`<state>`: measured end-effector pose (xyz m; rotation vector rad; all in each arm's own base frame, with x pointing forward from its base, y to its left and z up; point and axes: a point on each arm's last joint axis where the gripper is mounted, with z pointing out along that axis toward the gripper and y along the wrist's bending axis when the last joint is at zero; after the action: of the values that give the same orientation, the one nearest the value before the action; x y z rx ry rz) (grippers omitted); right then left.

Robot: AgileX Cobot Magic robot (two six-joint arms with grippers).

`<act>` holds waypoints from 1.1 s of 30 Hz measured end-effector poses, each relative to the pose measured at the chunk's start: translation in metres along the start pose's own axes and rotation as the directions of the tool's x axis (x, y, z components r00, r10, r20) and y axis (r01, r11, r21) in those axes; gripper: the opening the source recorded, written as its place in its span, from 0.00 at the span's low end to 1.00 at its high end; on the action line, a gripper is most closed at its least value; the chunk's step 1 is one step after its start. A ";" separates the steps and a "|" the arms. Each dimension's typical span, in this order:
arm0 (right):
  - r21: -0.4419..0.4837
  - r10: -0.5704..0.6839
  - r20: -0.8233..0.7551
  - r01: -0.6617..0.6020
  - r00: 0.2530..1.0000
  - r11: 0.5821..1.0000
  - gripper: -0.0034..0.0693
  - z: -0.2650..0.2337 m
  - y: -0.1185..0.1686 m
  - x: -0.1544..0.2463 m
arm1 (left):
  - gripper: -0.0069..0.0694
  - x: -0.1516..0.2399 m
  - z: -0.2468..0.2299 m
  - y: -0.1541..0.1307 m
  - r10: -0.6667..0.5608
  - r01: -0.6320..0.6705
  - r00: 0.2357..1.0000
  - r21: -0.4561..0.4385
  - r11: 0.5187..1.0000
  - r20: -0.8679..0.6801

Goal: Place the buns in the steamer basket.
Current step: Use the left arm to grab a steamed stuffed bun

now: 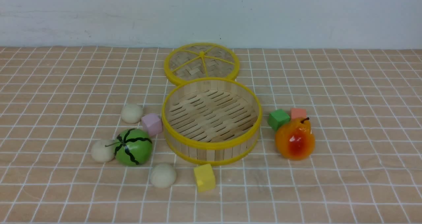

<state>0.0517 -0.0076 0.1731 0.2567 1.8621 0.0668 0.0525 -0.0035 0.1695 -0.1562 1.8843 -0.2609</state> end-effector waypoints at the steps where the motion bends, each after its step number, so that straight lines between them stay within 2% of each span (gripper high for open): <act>1: 0.000 0.000 0.000 0.000 1.000 1.000 0.38 0.000 0.000 0.000 | 0.15 0.000 0.000 0.000 0.000 0.000 1.000 0.000 1.000 0.000; 14: 0.000 0.000 0.000 0.000 1.000 1.000 0.38 0.000 0.000 0.000 | 0.17 -0.003 0.000 -0.001 0.019 -0.020 0.999 0.010 1.000 0.038; 23: 0.000 0.000 0.000 0.000 1.000 1.000 0.38 0.000 0.000 0.000 | 0.17 -0.021 -0.003 -0.010 0.010 -0.036 0.971 0.104 0.994 0.238; 33: 0.000 0.000 0.000 0.000 1.000 1.000 0.38 0.000 0.000 0.000 | 0.18 -0.029 -0.006 -0.014 -0.071 0.019 0.948 0.168 0.986 0.311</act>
<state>0.0517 -0.0076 0.1731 0.2567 1.8621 0.0668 0.0560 -0.0095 0.2015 -0.1221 1.5344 -0.3968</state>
